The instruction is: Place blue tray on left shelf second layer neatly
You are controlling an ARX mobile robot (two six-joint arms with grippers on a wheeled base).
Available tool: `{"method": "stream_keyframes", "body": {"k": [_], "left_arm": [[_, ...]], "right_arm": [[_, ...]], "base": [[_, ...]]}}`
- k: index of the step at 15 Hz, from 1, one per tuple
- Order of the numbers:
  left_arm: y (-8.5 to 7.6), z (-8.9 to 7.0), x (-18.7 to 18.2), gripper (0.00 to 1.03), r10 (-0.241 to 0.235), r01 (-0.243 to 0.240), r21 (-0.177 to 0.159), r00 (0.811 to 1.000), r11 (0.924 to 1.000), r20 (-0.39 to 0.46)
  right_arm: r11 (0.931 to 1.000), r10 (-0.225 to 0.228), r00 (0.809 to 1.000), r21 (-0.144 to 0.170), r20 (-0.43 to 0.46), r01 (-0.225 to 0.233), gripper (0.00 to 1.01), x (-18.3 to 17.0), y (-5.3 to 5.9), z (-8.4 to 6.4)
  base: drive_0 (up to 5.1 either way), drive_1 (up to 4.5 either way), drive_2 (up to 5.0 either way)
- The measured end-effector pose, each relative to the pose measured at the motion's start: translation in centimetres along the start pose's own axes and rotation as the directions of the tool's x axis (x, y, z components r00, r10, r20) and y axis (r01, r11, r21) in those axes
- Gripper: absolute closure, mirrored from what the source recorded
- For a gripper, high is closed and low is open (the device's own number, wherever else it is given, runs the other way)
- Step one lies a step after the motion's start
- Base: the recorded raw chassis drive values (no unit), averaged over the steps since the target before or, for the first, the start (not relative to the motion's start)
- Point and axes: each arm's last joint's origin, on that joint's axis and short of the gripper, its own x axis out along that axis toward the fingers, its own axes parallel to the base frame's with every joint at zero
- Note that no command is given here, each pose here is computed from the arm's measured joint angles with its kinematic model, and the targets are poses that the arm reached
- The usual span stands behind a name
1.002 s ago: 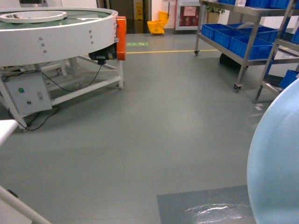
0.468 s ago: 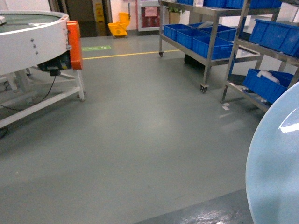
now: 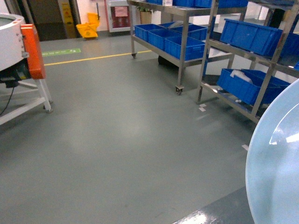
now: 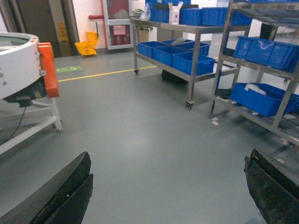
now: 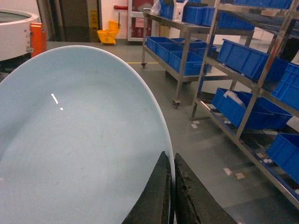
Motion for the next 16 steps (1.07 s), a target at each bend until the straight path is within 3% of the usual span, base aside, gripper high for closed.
{"method": "stream_keyframes", "body": {"k": [16], "left_arm": [[0.0, 0.0, 0.0, 0.05, 0.001, -0.001, 0.0, 1.0, 1.0, 0.0]], "right_arm": [[1.0, 0.0, 1.0, -0.001, 0.005, 0.0, 0.99, -0.01, 0.0, 0.05]], "base": [[-1.6, 2.71, -5.9]]}}
